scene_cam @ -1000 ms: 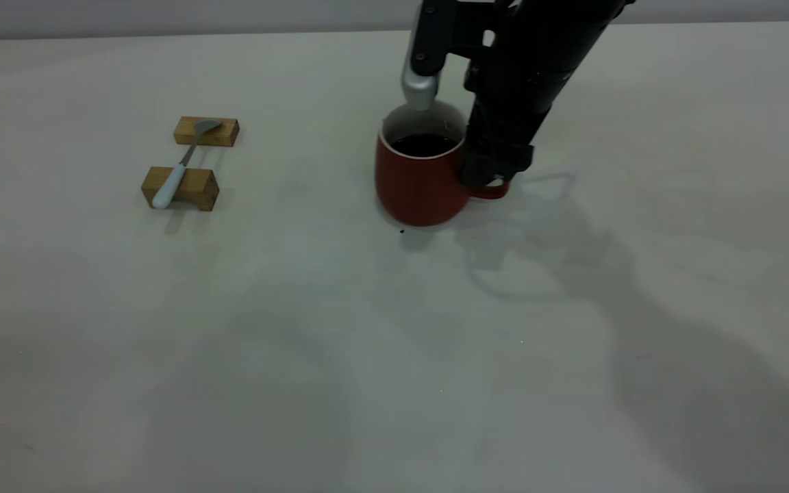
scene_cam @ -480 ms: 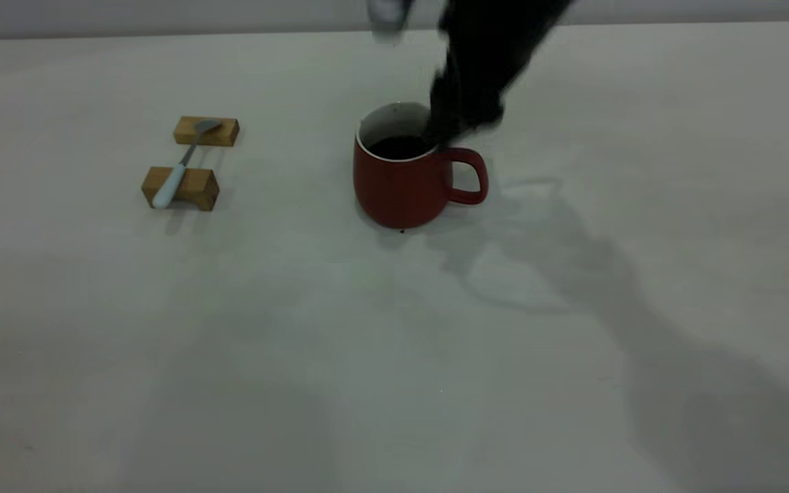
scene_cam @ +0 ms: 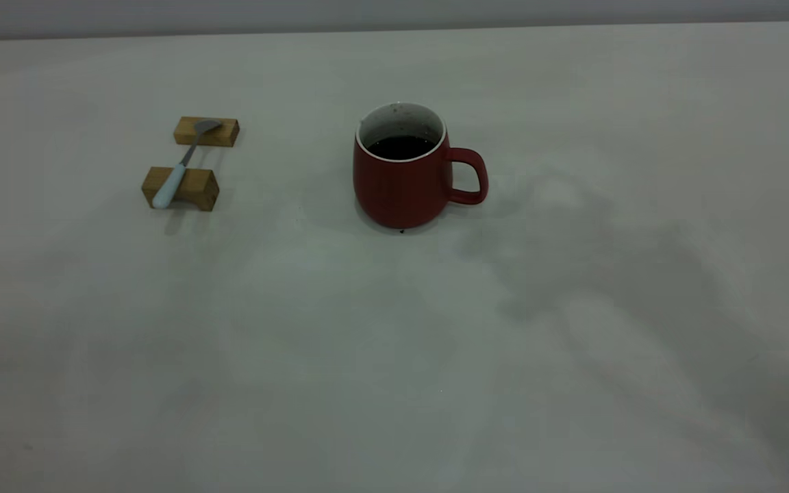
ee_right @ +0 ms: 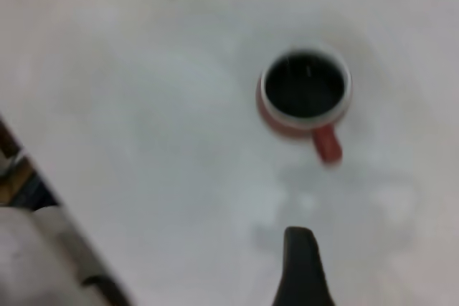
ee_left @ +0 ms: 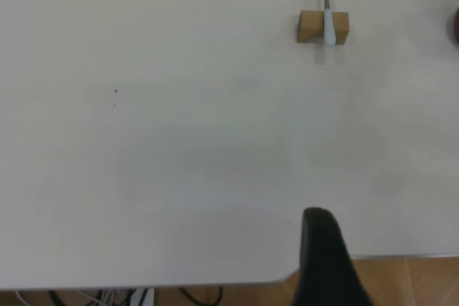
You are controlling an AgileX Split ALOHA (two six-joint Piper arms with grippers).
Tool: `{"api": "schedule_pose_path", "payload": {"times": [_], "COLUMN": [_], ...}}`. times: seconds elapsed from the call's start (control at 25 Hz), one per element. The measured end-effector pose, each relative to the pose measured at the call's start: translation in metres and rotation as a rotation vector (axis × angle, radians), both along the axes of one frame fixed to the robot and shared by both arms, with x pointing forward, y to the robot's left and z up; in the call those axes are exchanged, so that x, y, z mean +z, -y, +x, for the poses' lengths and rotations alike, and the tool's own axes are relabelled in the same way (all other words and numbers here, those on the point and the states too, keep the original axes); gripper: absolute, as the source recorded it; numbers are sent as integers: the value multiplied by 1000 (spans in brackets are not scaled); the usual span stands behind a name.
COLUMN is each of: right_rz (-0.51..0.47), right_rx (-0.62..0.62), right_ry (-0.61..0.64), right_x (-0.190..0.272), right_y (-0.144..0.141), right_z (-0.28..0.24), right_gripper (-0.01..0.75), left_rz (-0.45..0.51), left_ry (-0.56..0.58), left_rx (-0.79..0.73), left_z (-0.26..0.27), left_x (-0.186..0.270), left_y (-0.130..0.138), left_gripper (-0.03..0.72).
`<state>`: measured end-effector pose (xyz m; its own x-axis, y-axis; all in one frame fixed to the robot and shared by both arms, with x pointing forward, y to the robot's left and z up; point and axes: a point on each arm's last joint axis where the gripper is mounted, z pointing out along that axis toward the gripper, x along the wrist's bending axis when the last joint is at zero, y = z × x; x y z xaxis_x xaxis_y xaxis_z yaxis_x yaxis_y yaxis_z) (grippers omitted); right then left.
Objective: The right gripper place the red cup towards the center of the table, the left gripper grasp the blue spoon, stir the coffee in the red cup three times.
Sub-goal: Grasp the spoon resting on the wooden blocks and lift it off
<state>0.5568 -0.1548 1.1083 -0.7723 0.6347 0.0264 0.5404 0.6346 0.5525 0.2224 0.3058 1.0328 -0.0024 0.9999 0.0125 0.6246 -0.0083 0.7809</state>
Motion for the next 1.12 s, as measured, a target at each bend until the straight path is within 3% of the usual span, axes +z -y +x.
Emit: {"api": "schedule_pose_path", "payload": {"times": [0.2, 0.52, 0.68, 0.84, 1.12], "right_rz": [-25, 4, 11, 54, 141], "right_rx": [-152, -228, -278, -403, -589], "right_ry": [-62, 81, 75, 93, 271], "right_x": [47, 79, 52, 16, -29], "right_y": [27, 65, 87, 112, 131], "right_z": [-51, -141, -195, -249, -309], "right_gripper": [593, 593, 593, 593, 593], "left_rz": [0, 0, 0, 0, 0], "left_ry": [0, 0, 0, 0, 0], "left_rx": [0, 0, 0, 0, 0], "left_z": [0, 0, 0, 0, 0], "left_x": [0, 0, 0, 0, 0], "left_y": [0, 0, 0, 0, 0], "left_gripper": [515, 515, 515, 515, 515]}}
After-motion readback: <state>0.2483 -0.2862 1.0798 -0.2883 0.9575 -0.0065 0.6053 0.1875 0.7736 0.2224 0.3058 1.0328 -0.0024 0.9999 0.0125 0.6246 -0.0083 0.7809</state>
